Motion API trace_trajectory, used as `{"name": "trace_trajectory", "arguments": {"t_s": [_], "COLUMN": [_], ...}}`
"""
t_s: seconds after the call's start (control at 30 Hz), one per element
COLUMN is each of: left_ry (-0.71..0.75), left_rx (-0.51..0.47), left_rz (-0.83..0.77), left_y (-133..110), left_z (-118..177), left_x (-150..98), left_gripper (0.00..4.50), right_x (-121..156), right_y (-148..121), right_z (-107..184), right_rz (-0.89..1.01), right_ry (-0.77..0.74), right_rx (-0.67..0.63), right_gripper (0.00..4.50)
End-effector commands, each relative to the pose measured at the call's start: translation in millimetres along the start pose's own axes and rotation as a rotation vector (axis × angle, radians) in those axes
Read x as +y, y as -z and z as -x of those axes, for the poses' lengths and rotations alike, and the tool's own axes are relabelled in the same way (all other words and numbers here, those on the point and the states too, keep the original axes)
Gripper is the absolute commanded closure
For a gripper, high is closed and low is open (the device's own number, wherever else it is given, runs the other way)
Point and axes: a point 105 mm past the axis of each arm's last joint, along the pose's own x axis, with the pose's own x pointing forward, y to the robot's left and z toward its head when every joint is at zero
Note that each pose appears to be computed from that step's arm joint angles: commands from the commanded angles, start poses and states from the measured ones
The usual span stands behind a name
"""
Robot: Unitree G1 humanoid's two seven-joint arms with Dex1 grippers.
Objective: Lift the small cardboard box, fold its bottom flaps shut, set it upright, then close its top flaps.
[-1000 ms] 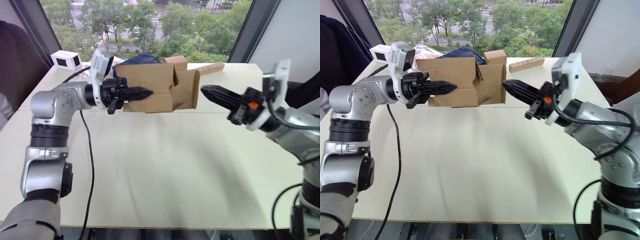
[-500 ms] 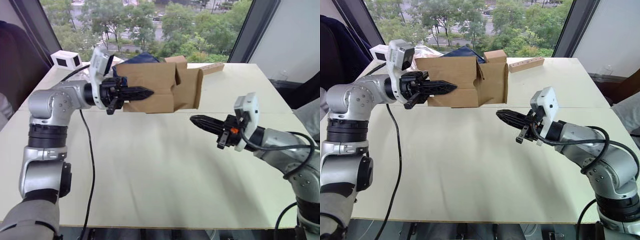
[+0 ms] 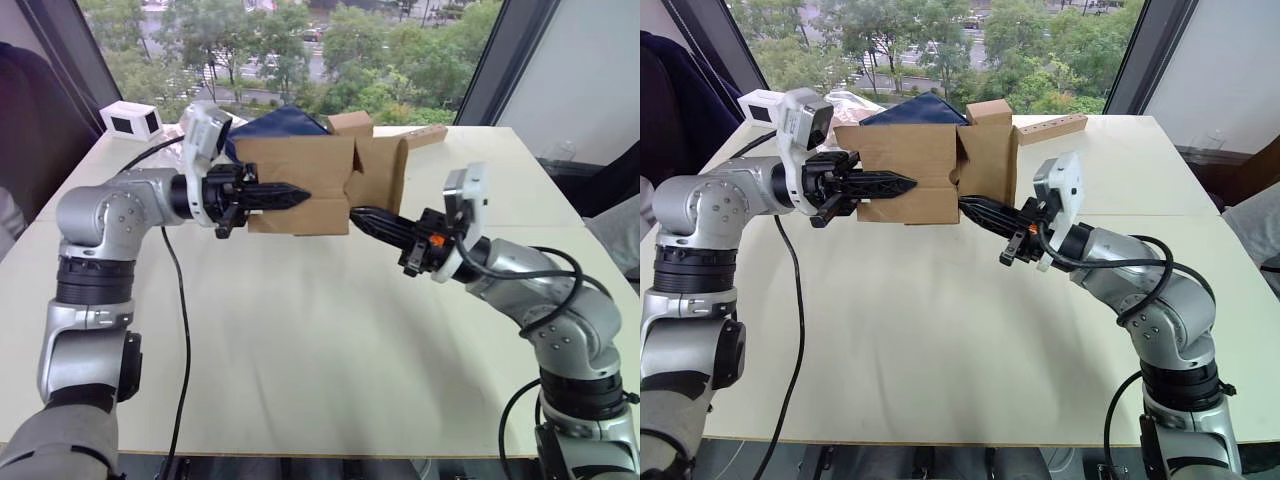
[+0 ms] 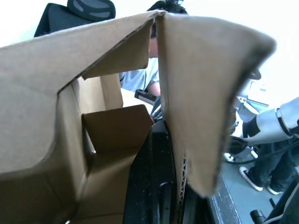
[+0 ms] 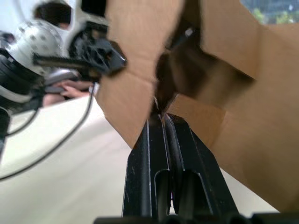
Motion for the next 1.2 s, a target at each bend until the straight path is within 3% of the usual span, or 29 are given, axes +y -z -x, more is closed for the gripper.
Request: {"name": "trace_trajectory", "arguments": {"t_s": [0.03,0.27,0.43,0.67,0.77,0.87,1.07,1.2], "left_ry": [0.031,0.019,-0.008,-0.013,-0.008,-0.008,-0.014,-0.030], "left_rx": [-0.010,-0.016,-0.032,-0.044,-0.043,-0.043,-0.037,-0.038], "left_rz": [-0.049,-0.054,-0.056,-0.050,-0.051,-0.052,-0.043,-0.038], "left_y": [-9.1,-11.0,-14.3,-14.9,-14.9,-14.9,-12.7,-11.5], "left_z": [-2.2,0.3,5.7,8.6,7.0,6.1,6.9,9.9], "left_x": [-8.0,-6.2,-3.7,-6.9,-8.5,-8.8,-10.0,-8.6], "left_gripper": [4.50,4.50,4.50,4.50,4.50,4.50,4.50,4.50], "right_x": [8.7,0.5,-12.6,-64.7,-94.1,-105.3,-96.9,-63.8], "right_y": [-4.6,-8.1,-43.2,-71.4,-46.7,-30.0,-9.8,-12.4], "right_z": [-4.8,6.1,35.9,60.2,55.0,45.9,19.0,10.8], "right_rz": [0.040,0.073,-0.089,-0.130,-0.105,-0.118,-0.167,-0.231], "right_ry": [-0.043,-0.015,-0.019,0.200,0.348,0.383,0.306,0.112], "right_rx": [-0.016,0.000,-0.172,-0.347,-0.254,-0.211,-0.178,-0.220], "right_gripper": [4.44,4.44,4.44,4.44,4.44,4.44,4.44,4.44]}}
